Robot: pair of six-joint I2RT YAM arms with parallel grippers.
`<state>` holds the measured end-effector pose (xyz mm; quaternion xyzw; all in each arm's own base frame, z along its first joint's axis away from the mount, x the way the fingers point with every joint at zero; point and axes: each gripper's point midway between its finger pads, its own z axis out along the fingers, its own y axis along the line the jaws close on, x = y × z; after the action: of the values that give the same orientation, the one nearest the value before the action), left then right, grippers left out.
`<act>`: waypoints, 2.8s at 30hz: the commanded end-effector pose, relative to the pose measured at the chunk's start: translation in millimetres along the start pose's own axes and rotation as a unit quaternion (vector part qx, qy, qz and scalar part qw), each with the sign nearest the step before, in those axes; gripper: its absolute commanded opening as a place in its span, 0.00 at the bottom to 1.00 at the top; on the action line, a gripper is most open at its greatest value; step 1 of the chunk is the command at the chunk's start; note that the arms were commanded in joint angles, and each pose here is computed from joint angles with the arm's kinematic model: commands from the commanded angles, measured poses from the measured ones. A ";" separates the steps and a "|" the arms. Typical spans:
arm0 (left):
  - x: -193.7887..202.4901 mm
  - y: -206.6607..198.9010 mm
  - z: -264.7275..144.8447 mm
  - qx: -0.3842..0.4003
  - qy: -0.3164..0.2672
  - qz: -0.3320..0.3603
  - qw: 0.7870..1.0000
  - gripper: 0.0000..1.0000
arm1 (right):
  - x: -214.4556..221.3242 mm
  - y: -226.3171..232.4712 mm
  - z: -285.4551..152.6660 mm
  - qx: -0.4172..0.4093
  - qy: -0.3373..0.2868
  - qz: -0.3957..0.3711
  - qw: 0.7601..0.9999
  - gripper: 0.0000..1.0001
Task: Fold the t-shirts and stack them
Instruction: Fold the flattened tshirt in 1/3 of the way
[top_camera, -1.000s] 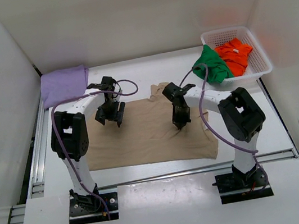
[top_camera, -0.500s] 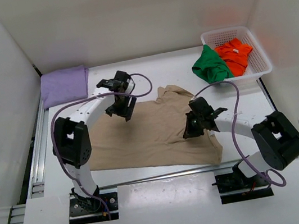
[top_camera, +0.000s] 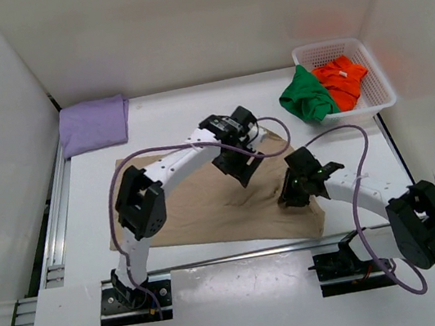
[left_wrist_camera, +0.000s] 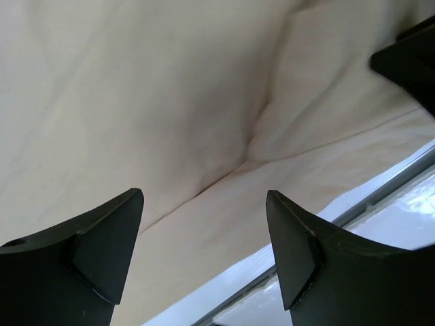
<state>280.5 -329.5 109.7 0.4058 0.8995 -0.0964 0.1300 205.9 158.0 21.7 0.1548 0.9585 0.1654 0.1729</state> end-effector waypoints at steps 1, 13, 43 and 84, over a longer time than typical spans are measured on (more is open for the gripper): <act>-14.7 -29.0 12.4 0.057 -0.012 0.014 0.998 0.83 | 3.9 -52.3 -19.4 0.140 -0.015 0.059 0.988 0.29; -31.7 -48.9 59.7 0.084 -0.012 0.029 0.996 0.76 | 25.4 -79.3 -24.4 0.172 -0.015 0.108 0.979 0.07; 0.1 -116.1 48.1 0.118 -0.002 0.094 0.989 0.10 | 48.0 -107.1 -20.4 0.185 -0.018 0.140 0.973 0.07; 10.2 -58.9 -29.1 0.241 -0.031 -0.022 0.970 0.57 | -43.2 -43.9 -68.3 0.096 -0.131 -0.034 0.986 0.29</act>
<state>211.8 -356.3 140.8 0.4043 0.8489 -0.3395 0.0256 181.2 77.1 47.5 0.2459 0.9393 0.0450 0.2351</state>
